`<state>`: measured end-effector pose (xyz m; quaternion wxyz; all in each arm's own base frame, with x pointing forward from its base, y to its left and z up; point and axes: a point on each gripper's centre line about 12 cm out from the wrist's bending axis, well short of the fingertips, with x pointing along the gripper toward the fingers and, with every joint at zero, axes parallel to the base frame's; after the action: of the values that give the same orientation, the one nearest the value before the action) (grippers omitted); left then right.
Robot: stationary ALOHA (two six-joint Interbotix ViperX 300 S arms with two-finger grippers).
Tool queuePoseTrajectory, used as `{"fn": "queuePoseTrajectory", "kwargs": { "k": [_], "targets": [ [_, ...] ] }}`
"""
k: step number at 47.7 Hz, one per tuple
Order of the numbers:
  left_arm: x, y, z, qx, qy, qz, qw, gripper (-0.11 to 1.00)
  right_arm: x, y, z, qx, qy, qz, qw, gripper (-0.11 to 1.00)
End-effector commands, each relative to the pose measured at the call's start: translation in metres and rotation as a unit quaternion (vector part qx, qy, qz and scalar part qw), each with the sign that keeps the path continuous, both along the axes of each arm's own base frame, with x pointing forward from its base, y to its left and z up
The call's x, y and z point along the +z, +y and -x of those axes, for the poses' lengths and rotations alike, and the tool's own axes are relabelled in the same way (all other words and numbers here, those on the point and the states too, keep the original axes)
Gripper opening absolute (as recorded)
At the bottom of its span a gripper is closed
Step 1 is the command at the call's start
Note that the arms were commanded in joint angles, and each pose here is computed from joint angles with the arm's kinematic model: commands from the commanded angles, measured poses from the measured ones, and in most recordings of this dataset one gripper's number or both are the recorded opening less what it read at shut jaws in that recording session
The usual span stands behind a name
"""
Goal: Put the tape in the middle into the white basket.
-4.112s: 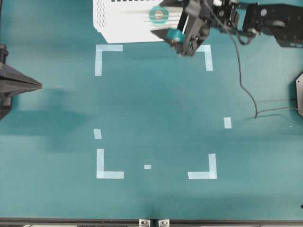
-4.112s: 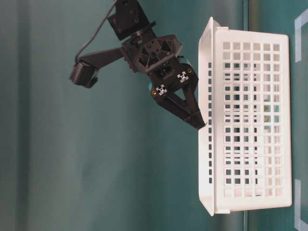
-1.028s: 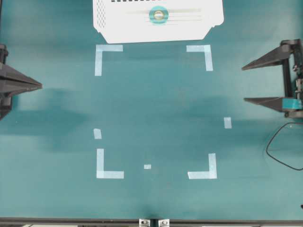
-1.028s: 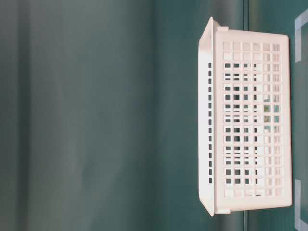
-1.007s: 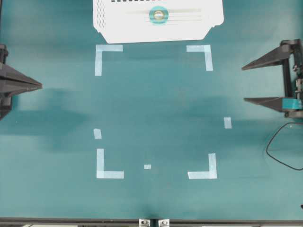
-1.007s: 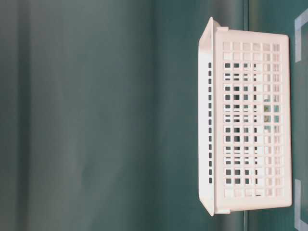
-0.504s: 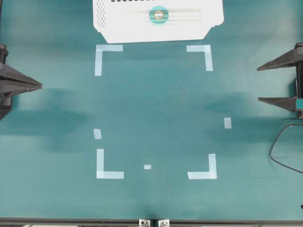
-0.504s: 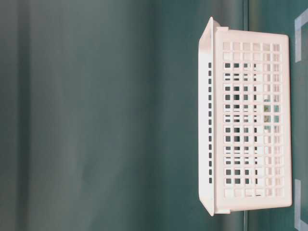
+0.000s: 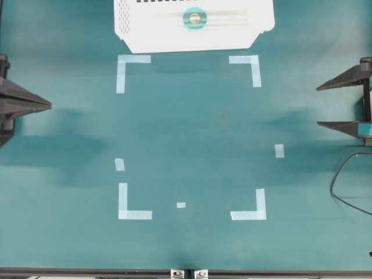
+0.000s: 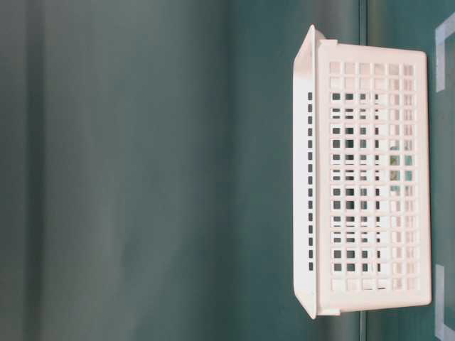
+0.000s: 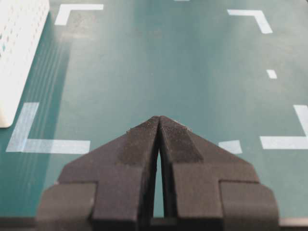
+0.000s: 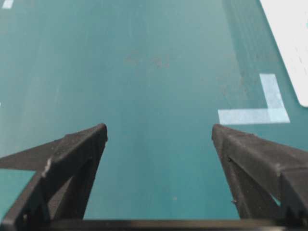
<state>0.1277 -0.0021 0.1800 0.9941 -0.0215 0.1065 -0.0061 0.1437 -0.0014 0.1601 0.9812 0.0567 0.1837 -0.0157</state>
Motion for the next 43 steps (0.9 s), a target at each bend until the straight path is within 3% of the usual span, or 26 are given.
{"fn": "queuePoseTrajectory", "kwargs": {
  "k": [1, 43],
  "targets": [
    [0.005, 0.0, -0.001, 0.001, -0.007, 0.0, 1.0, -0.11, 0.003, 0.0, -0.002, 0.002, -0.007, 0.0, 1.0, 0.99],
    [-0.007, 0.0, 0.0, 0.002, -0.013, 0.0, 0.9999, -0.11, -0.008, 0.002, 0.007, 0.013, -0.046, 0.007, 0.9989, 0.99]
  ]
}}
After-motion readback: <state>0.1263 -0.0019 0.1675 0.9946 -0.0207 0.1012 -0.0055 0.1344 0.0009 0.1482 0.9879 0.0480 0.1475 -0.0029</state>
